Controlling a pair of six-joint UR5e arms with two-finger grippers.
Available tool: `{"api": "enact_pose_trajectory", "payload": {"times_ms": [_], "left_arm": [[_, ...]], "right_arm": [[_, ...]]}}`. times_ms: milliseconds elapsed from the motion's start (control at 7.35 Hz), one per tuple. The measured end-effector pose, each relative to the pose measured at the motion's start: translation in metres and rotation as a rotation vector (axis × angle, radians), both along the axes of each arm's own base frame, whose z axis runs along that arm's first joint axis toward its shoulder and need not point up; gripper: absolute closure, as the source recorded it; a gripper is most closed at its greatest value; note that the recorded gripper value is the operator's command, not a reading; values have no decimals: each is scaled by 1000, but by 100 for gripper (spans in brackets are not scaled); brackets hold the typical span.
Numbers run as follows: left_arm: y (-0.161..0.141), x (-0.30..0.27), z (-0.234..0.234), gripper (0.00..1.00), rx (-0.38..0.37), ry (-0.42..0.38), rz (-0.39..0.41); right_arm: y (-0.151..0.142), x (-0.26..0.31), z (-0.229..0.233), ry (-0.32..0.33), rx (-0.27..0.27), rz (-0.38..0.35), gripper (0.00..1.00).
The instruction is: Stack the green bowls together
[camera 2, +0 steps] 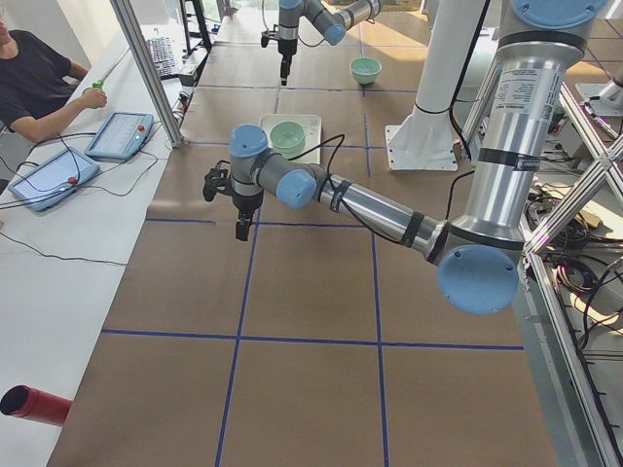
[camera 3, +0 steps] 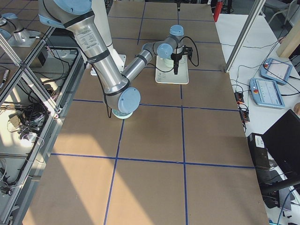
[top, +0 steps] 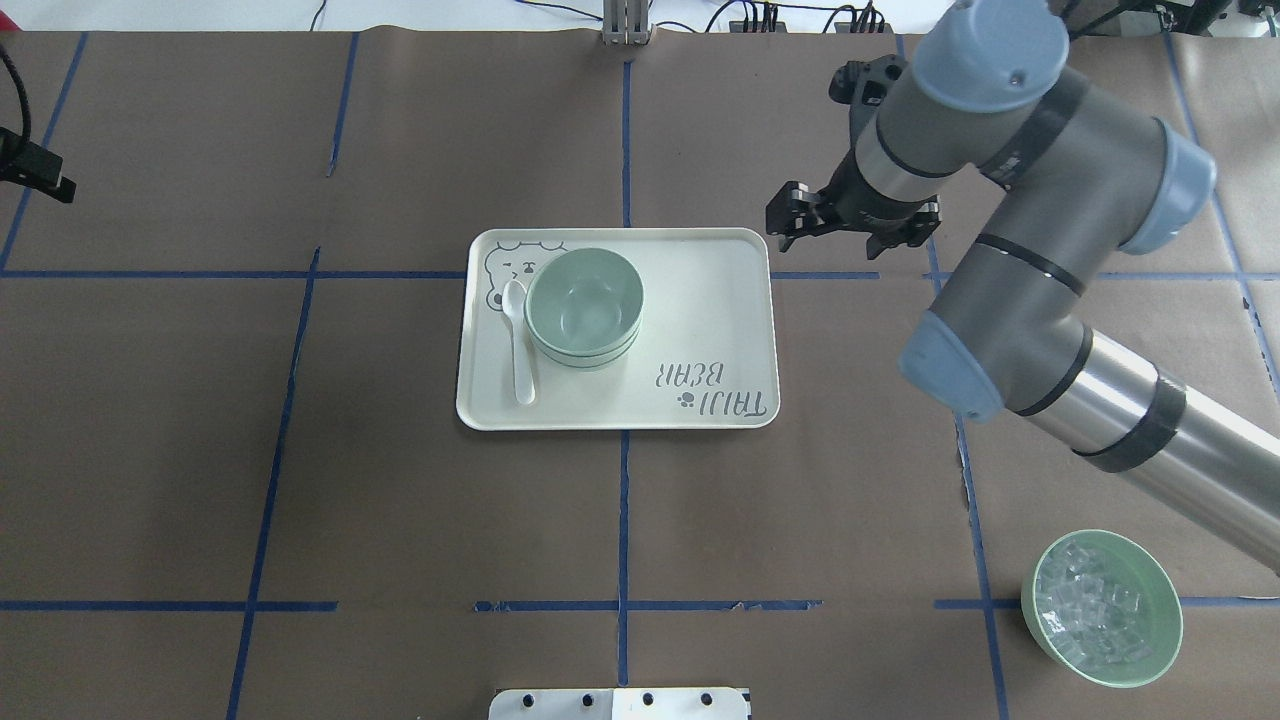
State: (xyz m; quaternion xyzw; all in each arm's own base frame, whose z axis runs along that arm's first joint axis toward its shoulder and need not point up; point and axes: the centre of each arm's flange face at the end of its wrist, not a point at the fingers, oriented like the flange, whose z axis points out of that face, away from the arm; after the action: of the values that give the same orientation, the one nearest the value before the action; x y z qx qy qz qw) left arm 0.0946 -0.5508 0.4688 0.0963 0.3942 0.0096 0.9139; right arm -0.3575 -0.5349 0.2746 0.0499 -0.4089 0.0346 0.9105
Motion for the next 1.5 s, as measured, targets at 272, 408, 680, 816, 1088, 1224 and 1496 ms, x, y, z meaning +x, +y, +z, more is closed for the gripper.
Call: {"api": "enact_pose_trajectory", "payload": {"times_ms": [272, 408, 680, 816, 1088, 1224, 1496], "left_arm": [[11, -45, 59, 0, 3, -17, 59], [17, -64, 87, 0, -3, -28, 76], [30, -96, 134, 0, -38, -45, 82], [35, -114, 151, 0, -58, -53, 85], [41, -145, 168, 0, -108, -64, 95], [44, -150, 172, 0, -126, -65, 100], [48, -153, 176, 0, -158, -64, 103]], "right_arm": [[-11, 88, 86, 49, 53, -106, 0], [-14, 141, 131, 68, 81, -158, 0], [-11, 247, 221, 94, 132, -245, 0], [-6, 286, 262, 97, 139, -277, 0], [7, 346, 333, 63, 129, -315, 0], [12, 367, 361, 42, 112, -315, 0], [15, 384, 388, 22, 85, -304, 0]]}}
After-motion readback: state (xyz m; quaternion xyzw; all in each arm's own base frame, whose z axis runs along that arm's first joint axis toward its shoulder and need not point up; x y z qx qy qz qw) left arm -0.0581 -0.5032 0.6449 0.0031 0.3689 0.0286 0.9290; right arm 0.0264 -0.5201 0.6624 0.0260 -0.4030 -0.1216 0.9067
